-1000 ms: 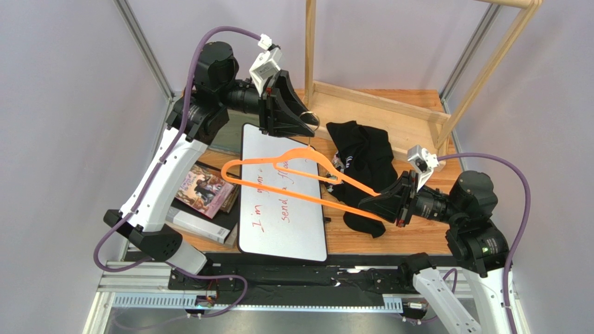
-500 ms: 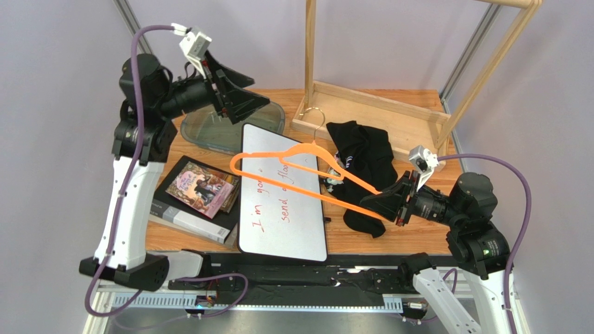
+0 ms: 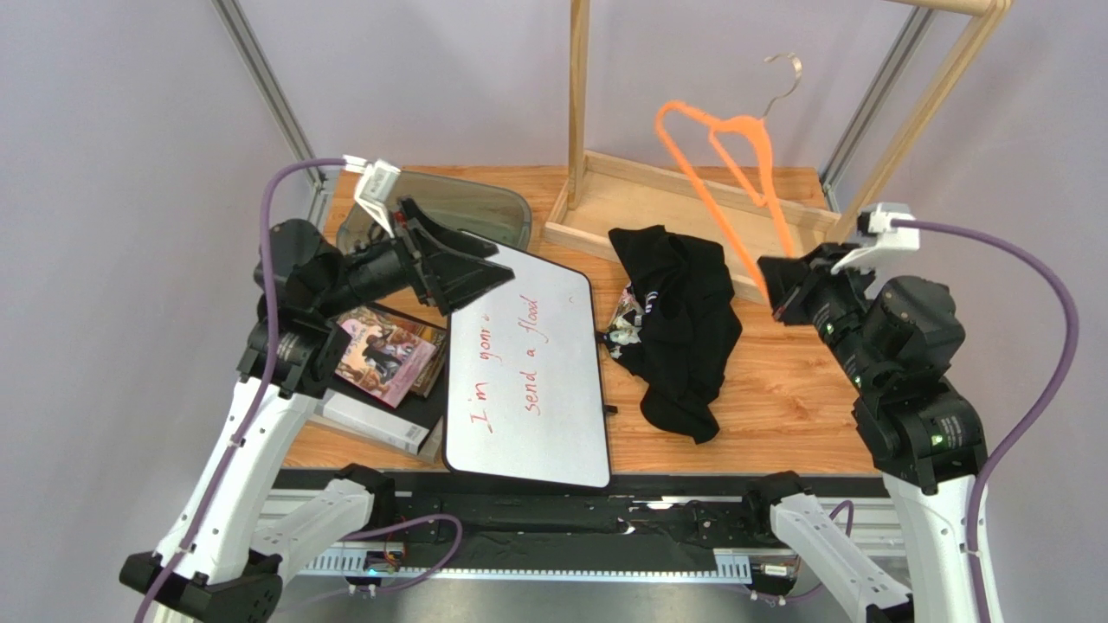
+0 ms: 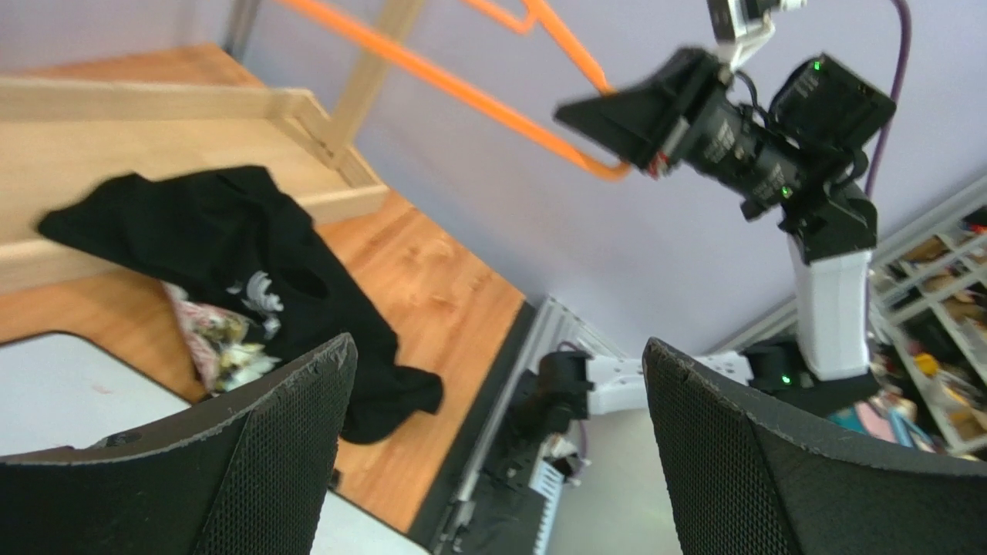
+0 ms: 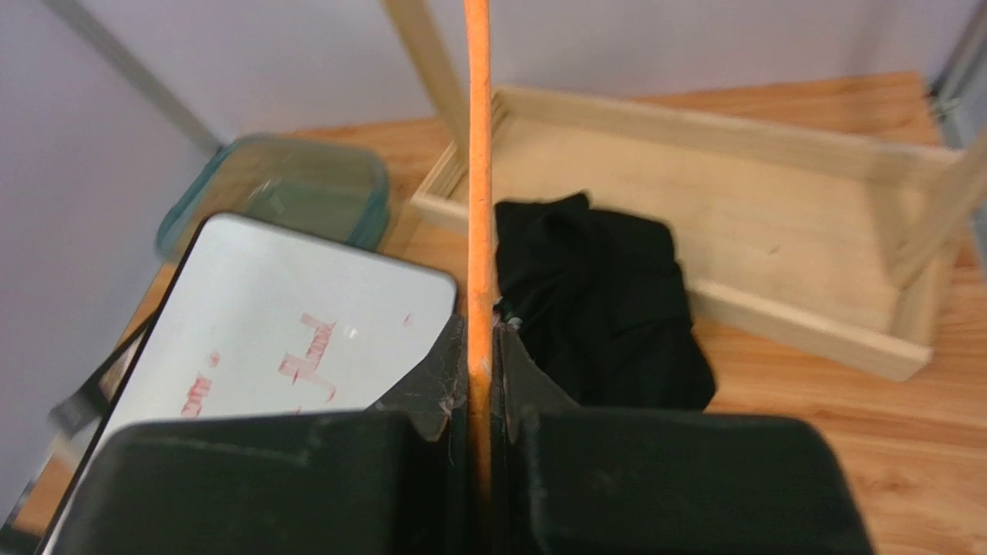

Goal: Remove the t-shirt from the hanger

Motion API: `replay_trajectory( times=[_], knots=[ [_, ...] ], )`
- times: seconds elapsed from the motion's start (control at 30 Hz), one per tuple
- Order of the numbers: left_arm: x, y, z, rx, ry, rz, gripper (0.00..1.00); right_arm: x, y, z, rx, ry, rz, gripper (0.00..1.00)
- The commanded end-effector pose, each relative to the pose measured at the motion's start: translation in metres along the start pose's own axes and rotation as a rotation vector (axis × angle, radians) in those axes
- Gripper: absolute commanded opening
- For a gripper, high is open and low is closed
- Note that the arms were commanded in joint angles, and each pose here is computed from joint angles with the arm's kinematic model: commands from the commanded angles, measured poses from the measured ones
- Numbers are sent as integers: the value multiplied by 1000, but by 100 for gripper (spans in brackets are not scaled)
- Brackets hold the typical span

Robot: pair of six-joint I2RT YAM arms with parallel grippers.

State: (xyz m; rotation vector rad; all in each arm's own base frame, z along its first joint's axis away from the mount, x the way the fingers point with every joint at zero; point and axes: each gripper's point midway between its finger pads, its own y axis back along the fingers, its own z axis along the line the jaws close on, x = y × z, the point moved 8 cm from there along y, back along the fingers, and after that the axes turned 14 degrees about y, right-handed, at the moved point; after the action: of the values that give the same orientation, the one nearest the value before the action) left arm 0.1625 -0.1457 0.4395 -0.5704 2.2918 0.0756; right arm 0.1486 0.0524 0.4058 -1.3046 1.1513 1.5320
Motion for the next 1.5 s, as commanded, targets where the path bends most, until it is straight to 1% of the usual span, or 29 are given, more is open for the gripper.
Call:
replay_trajectory(
  times=[0.0, 0.07, 0.1, 0.17, 0.33, 0.57, 0.73, 0.83, 0.87, 0.97, 1.23, 1.47],
  knots=[
    [21, -10, -25, 89, 6, 51, 96, -56, -4, -29, 308, 9, -208, 0],
    [35, -15, -30, 113, 18, 100, 96, -69, -11, -32, 348, 3, -239, 0],
    [37, -18, -31, 113, 19, 97, 96, -71, -14, -33, 359, 1, -244, 0],
    [49, -21, -34, 129, 26, 128, 95, -81, -20, -37, 394, -6, -259, 0],
    [73, -33, -33, 136, 59, 161, 95, -94, -35, -45, 435, -15, -264, 0],
    [98, -53, -44, 177, 63, 261, 93, -102, -52, -70, 510, -42, -256, 0],
    [104, -58, -51, 161, 30, 289, 93, -101, -63, -85, 547, -40, -241, 0],
    [108, -59, -50, 147, 32, 301, 93, -100, -69, -87, 550, -31, -227, 0],
    [110, -60, -50, 146, 33, 306, 93, -99, -69, -95, 581, -27, -222, 0],
    [112, -60, -50, 143, 36, 315, 93, -100, -72, -99, 595, -19, -220, 0],
    [113, -58, -56, 136, 30, 318, 93, -103, -86, -112, 630, 2, -196, 0],
    [118, -59, -58, 129, 26, 330, 93, -92, -98, -120, 651, 1, -153, 0]
  ],
)
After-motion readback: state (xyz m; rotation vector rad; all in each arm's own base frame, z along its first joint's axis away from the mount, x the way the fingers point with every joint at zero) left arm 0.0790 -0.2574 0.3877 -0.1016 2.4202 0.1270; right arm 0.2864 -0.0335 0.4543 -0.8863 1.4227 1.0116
